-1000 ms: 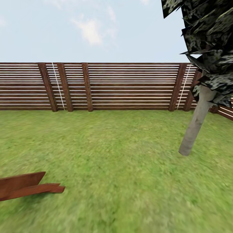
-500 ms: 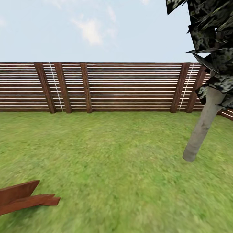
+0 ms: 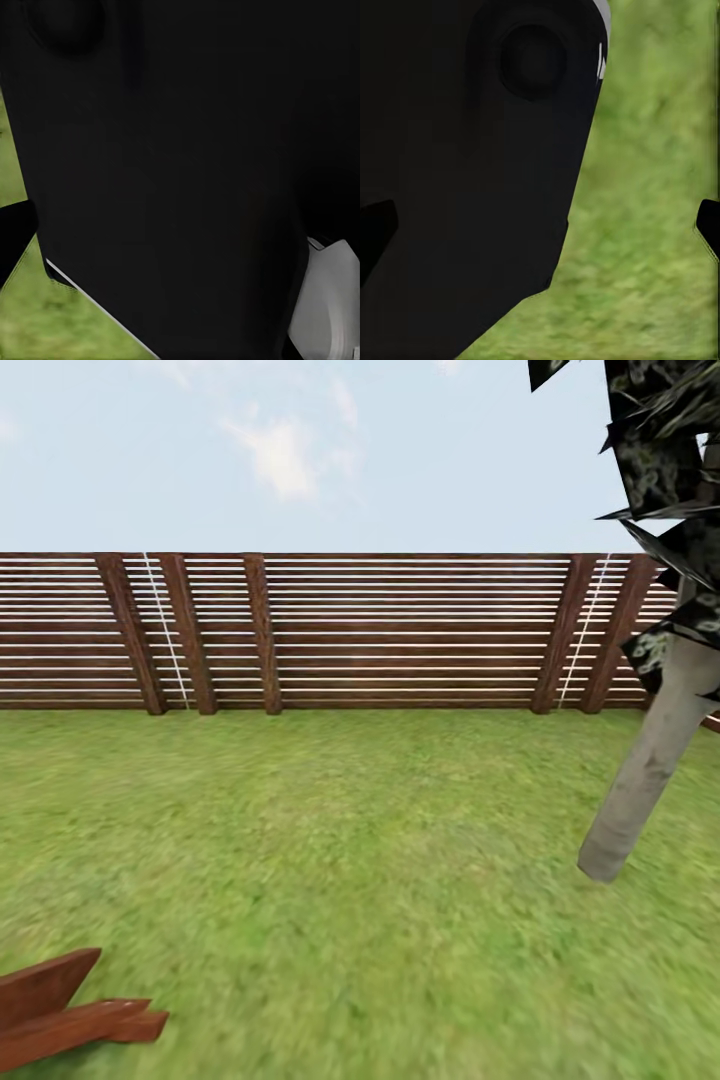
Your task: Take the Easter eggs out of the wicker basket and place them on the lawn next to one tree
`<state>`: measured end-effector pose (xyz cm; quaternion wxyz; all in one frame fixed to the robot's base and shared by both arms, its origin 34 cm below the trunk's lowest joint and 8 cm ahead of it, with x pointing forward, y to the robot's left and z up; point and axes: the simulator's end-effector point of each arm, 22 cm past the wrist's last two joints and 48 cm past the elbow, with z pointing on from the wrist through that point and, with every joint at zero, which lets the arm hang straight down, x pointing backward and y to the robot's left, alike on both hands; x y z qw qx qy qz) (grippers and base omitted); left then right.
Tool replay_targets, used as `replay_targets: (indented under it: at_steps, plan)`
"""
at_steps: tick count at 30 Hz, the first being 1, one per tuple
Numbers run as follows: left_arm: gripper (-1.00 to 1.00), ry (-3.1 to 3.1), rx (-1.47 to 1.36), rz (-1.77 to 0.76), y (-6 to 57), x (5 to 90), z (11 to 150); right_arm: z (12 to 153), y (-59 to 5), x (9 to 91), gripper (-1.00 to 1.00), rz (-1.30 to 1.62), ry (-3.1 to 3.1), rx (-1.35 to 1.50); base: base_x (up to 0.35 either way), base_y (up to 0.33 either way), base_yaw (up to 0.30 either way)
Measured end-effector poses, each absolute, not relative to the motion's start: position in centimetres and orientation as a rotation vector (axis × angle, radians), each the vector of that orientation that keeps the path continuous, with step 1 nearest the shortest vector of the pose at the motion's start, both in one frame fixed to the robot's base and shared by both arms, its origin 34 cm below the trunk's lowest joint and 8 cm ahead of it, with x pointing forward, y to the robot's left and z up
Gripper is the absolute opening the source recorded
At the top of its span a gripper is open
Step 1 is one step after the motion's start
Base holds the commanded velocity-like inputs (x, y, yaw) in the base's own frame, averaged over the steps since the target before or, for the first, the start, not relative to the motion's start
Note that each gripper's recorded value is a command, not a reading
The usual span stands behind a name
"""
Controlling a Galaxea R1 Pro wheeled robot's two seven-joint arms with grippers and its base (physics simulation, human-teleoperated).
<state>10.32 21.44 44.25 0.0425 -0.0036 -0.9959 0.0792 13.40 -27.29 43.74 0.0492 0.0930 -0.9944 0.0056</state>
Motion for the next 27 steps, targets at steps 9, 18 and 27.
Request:
replay_targets:
  at_steps: [9, 18, 27]
  plan:
    - [1.0, -3.047, -0.012, 0.242, 21.44, 10.32, 44.25, 43.74, -27.28, 13.4, 1.0, 0.017, -3.03, 0.283, 0.335, 0.0, 0.0]
    - [1.0, -3.049, -0.011, 0.242, 21.46, 10.39, 44.24, 43.74, -27.29, 13.47, 1.0, 0.017, -3.032, 0.285, 0.335, 0.0, 0.0]
    - [1.0, -3.062, -0.013, 0.243, 21.46, 10.88, 44.2, 43.74, -27.39, 14.01, 1.0, 0.02, -3.042, 0.331, 0.335, 0.0, 0.0]
